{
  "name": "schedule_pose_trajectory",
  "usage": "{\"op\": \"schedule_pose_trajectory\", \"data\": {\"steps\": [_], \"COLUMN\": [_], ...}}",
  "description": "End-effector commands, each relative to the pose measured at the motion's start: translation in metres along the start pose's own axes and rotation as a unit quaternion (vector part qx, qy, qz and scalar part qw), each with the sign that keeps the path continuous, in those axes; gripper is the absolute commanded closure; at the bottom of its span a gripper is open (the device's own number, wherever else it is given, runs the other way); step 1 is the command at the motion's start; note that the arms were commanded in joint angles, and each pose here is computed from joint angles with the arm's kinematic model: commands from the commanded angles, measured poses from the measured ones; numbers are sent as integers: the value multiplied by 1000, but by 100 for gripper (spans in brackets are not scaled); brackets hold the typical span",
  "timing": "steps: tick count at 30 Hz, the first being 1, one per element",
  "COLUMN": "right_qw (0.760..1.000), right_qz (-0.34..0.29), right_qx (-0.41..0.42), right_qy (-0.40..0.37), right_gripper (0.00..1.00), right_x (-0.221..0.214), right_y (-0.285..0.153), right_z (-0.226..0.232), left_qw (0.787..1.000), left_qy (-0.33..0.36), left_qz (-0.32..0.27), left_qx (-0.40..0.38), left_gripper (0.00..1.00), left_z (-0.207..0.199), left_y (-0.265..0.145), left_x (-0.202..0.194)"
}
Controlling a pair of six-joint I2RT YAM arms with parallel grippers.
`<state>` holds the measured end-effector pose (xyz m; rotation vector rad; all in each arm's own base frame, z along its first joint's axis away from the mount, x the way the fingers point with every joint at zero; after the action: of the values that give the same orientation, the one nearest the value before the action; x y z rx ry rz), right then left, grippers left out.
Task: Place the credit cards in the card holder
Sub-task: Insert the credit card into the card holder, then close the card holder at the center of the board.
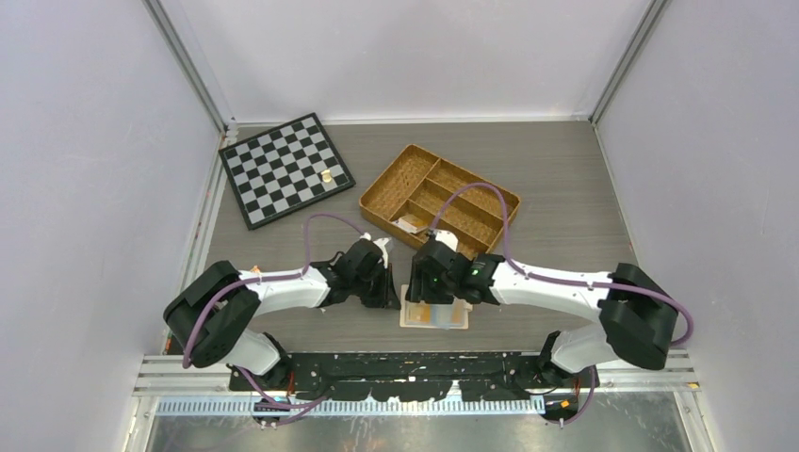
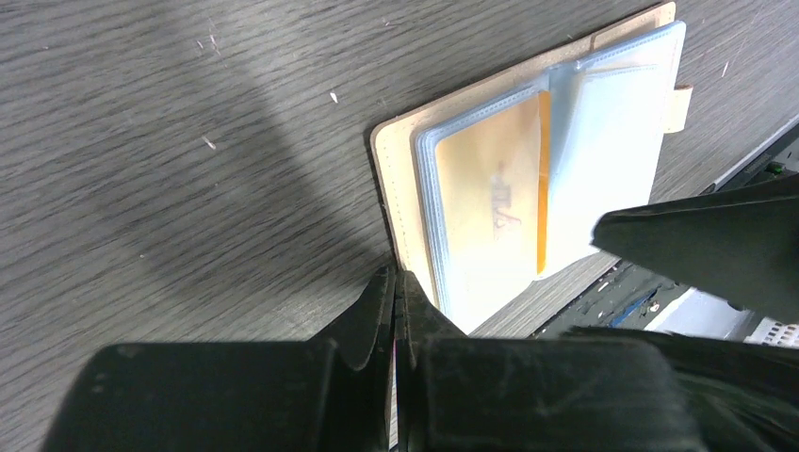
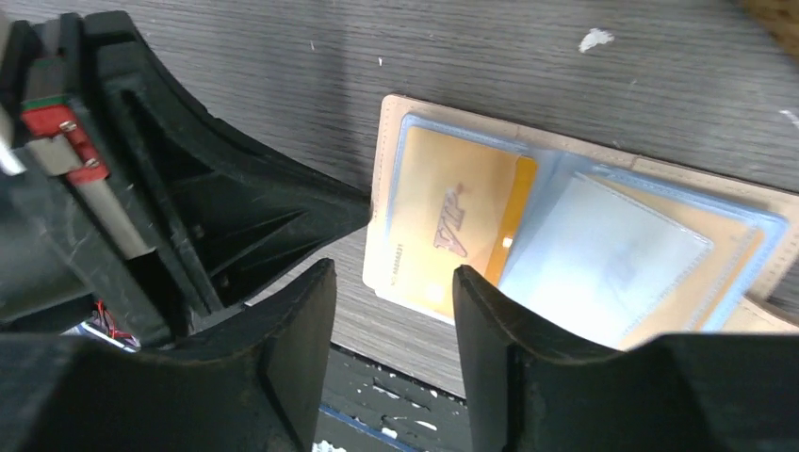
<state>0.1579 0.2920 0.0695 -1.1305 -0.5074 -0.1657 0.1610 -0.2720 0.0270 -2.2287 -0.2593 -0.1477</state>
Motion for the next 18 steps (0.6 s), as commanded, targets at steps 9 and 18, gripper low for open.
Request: {"op": "schedule_pose_trajectory", "data": {"steps": [9, 18], "right_qw": [985, 991], "right_qz": [4, 0], "right_qx": [-171, -101], "right_qy": [-34, 84], "right_gripper": [23, 34], "right_x": [-6, -22], "right_y": [-56, -48], "right_z": [-98, -121], "left_qw": [999, 999], "left_qy": [8, 7], "left_qz": [-28, -28], "left_qx": [31, 37], "left_gripper": [100, 100], "left_z": [12, 14], "left_y": [-14, -16], "left_x": [4, 3]}}
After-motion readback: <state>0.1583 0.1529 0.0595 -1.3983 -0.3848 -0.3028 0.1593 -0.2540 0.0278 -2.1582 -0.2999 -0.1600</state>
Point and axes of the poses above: each gripper's point midway between its finger pads, its own y axis out along the fingers, its own z axis along the line the jaws close on, x = y × z, the point moved 1 cm from there along -y, back along the fingers, and after that the axes turned 13 degrees about -y, right-handed, at the moved point
